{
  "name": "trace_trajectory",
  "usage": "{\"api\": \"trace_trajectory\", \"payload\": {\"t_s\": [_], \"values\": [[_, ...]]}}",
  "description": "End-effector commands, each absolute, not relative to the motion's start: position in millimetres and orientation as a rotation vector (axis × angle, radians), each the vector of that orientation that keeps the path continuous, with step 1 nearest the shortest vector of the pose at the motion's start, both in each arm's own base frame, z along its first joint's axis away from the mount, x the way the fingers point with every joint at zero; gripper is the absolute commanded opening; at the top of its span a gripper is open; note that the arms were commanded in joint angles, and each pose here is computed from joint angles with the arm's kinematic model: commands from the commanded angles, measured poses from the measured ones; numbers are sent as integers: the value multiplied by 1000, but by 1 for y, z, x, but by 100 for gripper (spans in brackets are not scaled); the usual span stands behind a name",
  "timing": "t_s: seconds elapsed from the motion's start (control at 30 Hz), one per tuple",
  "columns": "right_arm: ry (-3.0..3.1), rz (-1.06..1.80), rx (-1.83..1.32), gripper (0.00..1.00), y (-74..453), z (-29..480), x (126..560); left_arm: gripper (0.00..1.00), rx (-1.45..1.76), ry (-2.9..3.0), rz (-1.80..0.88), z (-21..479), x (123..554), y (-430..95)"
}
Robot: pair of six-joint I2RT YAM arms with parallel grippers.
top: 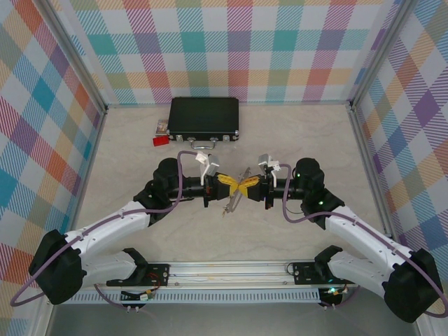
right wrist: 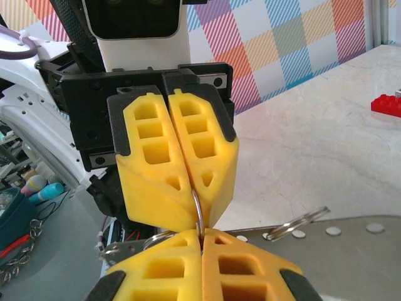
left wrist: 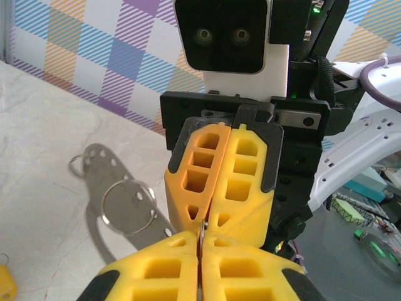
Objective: Put the keys on the keyring
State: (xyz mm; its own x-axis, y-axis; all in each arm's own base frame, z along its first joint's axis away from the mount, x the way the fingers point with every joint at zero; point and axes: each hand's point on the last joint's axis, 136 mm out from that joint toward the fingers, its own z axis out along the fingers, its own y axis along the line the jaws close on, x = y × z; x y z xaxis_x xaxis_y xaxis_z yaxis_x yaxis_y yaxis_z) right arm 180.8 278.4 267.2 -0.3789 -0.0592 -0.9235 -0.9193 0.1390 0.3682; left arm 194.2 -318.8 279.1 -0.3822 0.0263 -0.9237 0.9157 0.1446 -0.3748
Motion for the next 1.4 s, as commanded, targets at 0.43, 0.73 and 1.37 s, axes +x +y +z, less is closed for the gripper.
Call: {"api": "trace_trajectory", "payload": {"t_s": [0.43,0.73,1.37], "values": [[1540,1354,-1007,0,281,282,176,0,978,1538,-1322,286,187,-314],[1536,1346,-1002,0,280,283,177,16,981,1554,-1260,282,188,-308],[1537,1350,-1003,0,281,283,176,7,985,1569,-1271,278,191,-312]]}}
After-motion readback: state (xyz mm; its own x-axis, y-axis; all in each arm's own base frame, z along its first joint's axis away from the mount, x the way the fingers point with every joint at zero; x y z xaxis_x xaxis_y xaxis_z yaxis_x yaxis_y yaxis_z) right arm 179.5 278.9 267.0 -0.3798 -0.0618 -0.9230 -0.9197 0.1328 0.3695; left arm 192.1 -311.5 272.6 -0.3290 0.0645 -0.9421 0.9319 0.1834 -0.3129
